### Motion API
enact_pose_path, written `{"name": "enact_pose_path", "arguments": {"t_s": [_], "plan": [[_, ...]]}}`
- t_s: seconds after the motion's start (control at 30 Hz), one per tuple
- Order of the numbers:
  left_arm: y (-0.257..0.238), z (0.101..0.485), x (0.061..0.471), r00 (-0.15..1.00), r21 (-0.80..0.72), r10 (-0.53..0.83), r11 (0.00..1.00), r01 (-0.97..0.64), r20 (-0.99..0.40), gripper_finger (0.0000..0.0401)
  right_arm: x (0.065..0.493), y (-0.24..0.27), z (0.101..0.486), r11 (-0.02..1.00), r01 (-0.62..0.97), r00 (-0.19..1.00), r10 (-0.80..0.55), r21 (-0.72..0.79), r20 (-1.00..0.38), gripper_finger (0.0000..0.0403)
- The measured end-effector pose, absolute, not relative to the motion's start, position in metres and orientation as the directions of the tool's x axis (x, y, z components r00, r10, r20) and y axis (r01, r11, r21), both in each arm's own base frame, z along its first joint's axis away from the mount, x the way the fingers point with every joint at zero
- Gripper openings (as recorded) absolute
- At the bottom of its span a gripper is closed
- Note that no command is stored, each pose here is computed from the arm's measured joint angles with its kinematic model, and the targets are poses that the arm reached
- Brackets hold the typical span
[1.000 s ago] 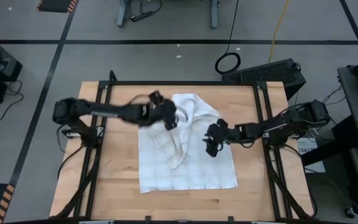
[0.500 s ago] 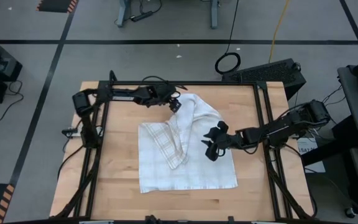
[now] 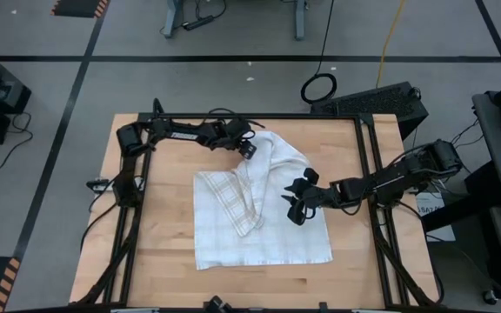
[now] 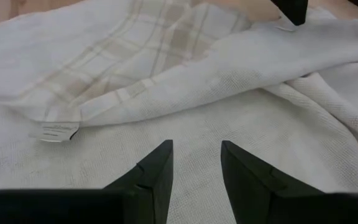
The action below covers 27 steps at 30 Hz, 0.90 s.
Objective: Roll towel
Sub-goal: Roll the white towel
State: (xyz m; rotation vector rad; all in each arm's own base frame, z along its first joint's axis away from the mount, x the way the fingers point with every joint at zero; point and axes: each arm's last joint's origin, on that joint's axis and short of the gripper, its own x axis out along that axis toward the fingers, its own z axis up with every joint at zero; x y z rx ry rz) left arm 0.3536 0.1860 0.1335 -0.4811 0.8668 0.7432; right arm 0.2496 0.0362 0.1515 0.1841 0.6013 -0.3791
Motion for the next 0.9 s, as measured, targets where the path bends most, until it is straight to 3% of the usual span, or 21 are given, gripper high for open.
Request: {"name": "enact_pose_path", "arguments": {"t_s": [0.17,0.37,0.43,0.67,0.9], "plan": [[0.186,0.133,0.353,0.427,-0.057,0.379,0.690,-0.722,-0.821,0.0159,0.250,0.036,0.153,0.907,0.418,0.763,-0.320,0.049,-0.562,0.0125],[0.186,0.132,0.353,0.421,-0.028,0.376,0.718,-0.695,-0.825,0.0029,0.252,0.036,0.155,0.913,0.405,0.776,-0.317,0.046,-0.546,0.0125],[0.185,0.132,0.353,0.420,-0.034,0.372,0.714,-0.699,-0.828,0.0010,0.252,0.036,0.155,0.913,0.404,0.778,-0.315,0.049,-0.543,0.0125],[0.171,0.155,0.348,0.416,-0.094,0.342,0.667,-0.739,-0.843,0.0065,0.252,0.037,0.155,0.916,0.398,0.780,-0.307,0.054,-0.546,0.0125],[0.155,0.153,0.355,0.421,-0.137,0.321,0.635,-0.760,-0.849,0.0178,0.252,0.037,0.155,0.921,0.387,0.783,-0.307,0.038,-0.542,0.0125]]}}
